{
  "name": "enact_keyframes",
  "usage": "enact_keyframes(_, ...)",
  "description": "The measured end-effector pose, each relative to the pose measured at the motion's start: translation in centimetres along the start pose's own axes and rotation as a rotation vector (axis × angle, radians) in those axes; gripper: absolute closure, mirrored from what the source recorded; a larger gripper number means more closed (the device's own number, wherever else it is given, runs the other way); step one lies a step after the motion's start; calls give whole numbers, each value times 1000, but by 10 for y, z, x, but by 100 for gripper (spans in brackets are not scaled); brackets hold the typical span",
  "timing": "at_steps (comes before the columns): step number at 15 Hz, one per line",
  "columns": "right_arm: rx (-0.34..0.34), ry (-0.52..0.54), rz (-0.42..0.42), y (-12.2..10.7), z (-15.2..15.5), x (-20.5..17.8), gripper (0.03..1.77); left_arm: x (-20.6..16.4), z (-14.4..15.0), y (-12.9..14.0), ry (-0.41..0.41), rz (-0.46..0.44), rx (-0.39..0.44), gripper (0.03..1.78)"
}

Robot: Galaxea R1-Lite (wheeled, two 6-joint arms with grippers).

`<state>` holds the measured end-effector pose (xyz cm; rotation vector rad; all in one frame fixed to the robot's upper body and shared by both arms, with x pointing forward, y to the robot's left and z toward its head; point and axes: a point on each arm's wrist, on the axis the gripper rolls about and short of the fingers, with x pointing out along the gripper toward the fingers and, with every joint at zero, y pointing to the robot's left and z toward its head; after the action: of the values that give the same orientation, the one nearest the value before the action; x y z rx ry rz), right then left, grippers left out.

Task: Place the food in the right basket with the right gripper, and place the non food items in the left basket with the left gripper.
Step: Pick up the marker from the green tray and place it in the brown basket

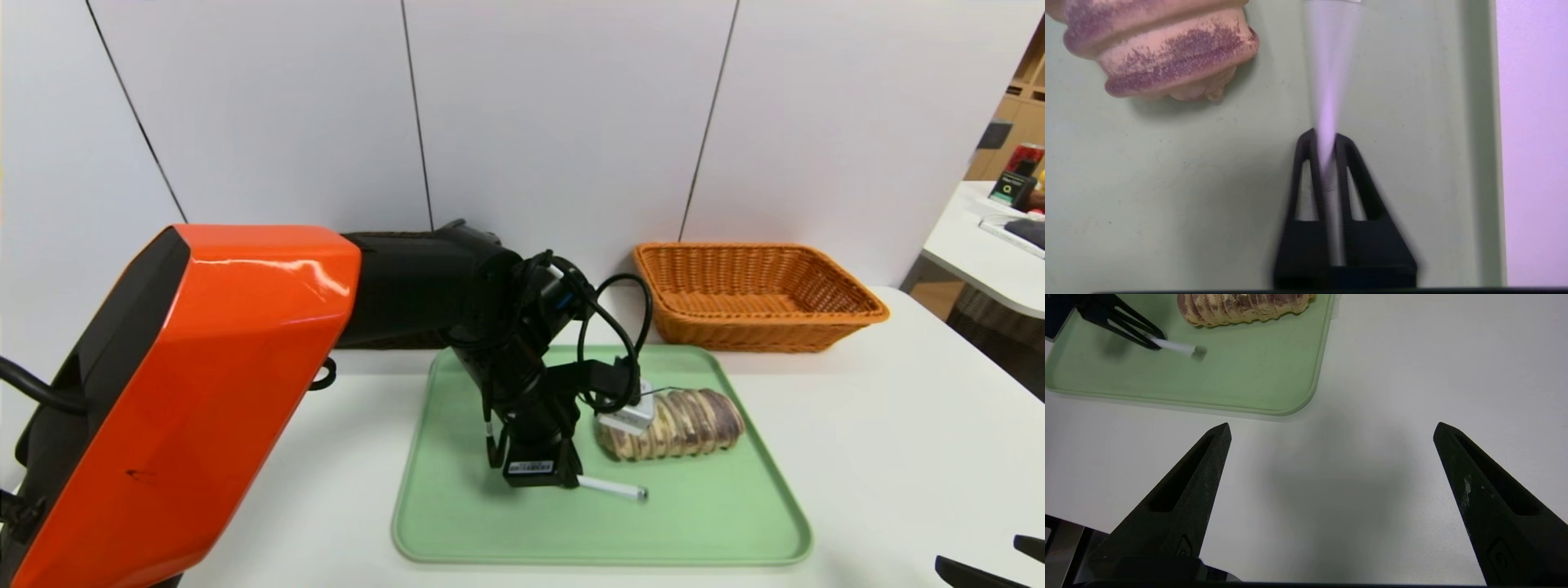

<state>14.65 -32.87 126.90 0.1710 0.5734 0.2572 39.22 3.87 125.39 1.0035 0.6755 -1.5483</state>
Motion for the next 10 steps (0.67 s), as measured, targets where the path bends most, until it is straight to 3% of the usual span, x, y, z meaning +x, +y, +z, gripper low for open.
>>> enact_keyframes(10, 2, -4, 0, 0, 0, -1, 9, -10, 2, -1, -12, 22, -2, 176)
